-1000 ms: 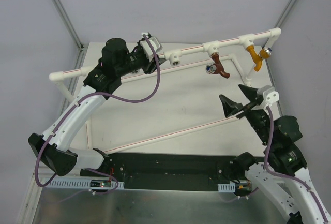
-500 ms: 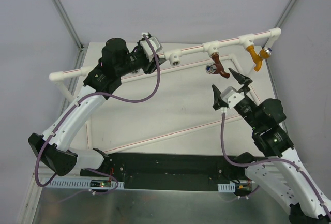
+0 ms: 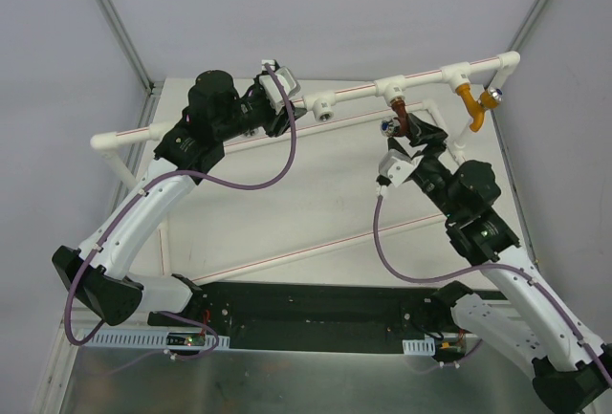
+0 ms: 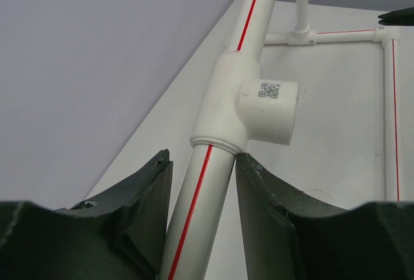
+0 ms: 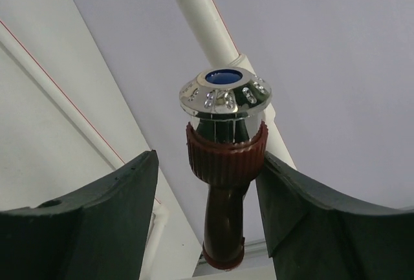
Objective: Install the water faucets
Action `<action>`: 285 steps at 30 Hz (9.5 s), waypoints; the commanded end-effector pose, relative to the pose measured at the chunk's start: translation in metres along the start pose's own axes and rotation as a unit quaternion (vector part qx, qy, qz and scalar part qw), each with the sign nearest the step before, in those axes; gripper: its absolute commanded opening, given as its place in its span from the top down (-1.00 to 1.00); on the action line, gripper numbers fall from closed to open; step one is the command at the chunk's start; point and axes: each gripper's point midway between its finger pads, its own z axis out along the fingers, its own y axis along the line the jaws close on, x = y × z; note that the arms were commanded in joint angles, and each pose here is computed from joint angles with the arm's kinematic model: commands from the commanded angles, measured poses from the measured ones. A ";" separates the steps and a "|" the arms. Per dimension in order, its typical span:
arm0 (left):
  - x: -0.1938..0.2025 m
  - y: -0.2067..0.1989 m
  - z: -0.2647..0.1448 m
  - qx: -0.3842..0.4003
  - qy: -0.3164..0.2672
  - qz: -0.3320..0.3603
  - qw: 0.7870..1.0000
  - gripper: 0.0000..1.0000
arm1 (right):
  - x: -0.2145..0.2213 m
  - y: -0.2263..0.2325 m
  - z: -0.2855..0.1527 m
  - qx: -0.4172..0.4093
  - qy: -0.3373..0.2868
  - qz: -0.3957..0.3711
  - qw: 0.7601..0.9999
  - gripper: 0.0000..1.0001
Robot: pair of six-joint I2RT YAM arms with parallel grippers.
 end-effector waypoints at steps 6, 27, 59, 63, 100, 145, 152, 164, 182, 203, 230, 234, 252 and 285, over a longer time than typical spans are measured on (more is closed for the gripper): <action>0.141 -0.094 -0.030 0.115 0.266 -0.196 0.937 1.00 | -0.026 -0.050 0.007 0.072 -0.031 -0.034 0.996 -0.06; 0.140 -0.094 -0.031 0.114 0.263 -0.192 0.938 1.00 | -0.056 -0.061 0.018 0.109 -0.090 0.162 0.977 0.87; 0.140 -0.093 -0.031 0.113 0.265 -0.193 0.938 1.00 | -0.009 -0.080 -0.012 0.314 -0.100 0.712 0.620 1.00; 0.141 -0.092 -0.031 0.109 0.266 -0.192 0.939 1.00 | -0.016 -0.084 -0.013 0.308 -0.139 0.759 0.556 1.00; 0.140 -0.093 -0.031 0.112 0.264 -0.193 0.938 1.00 | 0.025 -0.020 -0.024 0.270 -0.162 0.949 -0.034 0.33; 0.144 -0.093 -0.030 0.112 0.269 -0.194 0.937 1.00 | 0.056 0.003 -0.141 0.383 -0.013 0.842 0.379 -0.39; 0.143 -0.094 -0.029 0.114 0.268 -0.196 0.936 1.00 | 0.017 0.003 -0.130 0.225 0.078 0.685 0.688 -0.40; 0.142 -0.093 -0.031 0.110 0.267 -0.192 0.938 1.00 | -0.042 -0.008 -0.102 0.038 -0.064 0.223 0.972 -0.74; 0.143 -0.092 -0.032 0.107 0.268 -0.190 0.938 1.00 | -0.037 -0.042 -0.042 0.077 -0.044 0.053 0.995 -0.60; 0.142 -0.091 -0.032 0.106 0.268 -0.188 0.939 1.00 | 0.002 -0.016 -0.028 0.098 0.037 0.229 0.968 1.00; 0.144 -0.090 -0.031 0.103 0.271 -0.188 0.939 1.00 | 0.045 0.052 -0.011 0.254 0.059 0.803 0.536 1.00; 0.145 -0.091 -0.031 0.105 0.272 -0.190 0.938 1.00 | 0.045 0.056 -0.009 0.272 0.047 0.873 0.403 1.00; 0.144 -0.092 -0.031 0.107 0.270 -0.191 0.938 1.00 | 0.026 0.040 -0.005 0.224 -0.073 0.972 -0.020 0.94; 0.147 -0.092 -0.029 0.107 0.275 -0.194 0.936 1.00 | 0.021 0.027 -0.116 0.225 0.079 0.766 0.597 -0.57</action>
